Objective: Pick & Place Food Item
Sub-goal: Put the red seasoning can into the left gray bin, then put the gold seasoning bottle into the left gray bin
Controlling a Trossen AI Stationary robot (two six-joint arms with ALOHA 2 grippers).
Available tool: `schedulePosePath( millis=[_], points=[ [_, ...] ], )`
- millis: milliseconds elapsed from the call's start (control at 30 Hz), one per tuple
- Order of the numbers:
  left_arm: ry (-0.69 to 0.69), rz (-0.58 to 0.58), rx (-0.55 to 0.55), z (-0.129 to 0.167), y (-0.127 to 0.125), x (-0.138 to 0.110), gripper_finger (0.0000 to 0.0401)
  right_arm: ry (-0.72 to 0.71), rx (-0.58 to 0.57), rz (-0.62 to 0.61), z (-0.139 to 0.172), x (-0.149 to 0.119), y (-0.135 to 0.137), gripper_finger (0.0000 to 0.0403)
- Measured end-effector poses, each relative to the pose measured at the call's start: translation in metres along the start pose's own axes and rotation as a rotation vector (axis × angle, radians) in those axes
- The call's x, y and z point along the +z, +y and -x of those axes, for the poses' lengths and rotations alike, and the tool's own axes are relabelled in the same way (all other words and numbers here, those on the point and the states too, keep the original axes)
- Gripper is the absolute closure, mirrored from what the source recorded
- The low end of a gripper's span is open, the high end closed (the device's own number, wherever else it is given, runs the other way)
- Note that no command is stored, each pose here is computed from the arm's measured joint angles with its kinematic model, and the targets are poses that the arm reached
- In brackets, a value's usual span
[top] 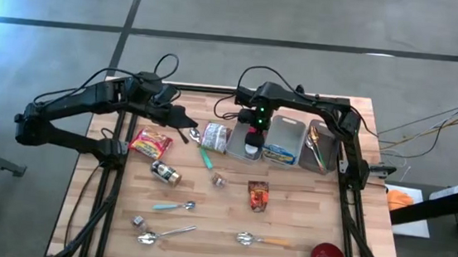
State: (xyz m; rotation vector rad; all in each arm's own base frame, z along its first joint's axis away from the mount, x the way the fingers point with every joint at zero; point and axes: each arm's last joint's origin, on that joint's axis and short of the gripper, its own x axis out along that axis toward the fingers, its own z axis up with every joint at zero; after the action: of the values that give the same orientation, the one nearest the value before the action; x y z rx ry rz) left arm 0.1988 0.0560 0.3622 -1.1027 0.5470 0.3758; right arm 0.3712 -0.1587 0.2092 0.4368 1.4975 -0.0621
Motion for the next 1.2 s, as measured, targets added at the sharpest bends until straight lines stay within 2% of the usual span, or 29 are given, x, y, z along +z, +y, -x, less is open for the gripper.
schedulePosePath(
  millis=[200,367,500,700,967,1067,1200],
  points=[
    [0.0,0.0,0.0,0.0,0.0,0.0,0.003,0.0,-0.001,-0.007,0.0,0.0,0.0,0.0087],
    [0.001,-0.019,0.002,0.0,0.0,0.0,0.003,-0.02,-0.045,-0.017,0.011,-0.003,0.003,0.0086],
    [0.005,-0.021,0.008,0.0,0.001,-0.001,0.003,-0.058,-0.097,-0.013,0.028,-0.01,0.007,0.0086],
    [0.027,-0.068,0.017,0.001,0.001,-0.005,0.003,-0.17,-0.102,-0.048,0.068,-0.027,0.02,0.0086],
    [0.069,-0.208,0.014,-0.004,-0.003,-0.011,0.003,-0.325,-0.089,-0.028,0.116,-0.058,0.057,0.0086],
    [0.08,-0.223,0.019,-0.009,-0.003,-0.012,0.003,-0.372,-0.081,-0.013,0.128,-0.071,0.074,0.0086],
    [0.109,-0.275,0.041,-0.021,-0.003,-0.011,0.003,-0.403,-0.124,0.002,0.133,-0.088,0.096,0.0086]
  ],
)
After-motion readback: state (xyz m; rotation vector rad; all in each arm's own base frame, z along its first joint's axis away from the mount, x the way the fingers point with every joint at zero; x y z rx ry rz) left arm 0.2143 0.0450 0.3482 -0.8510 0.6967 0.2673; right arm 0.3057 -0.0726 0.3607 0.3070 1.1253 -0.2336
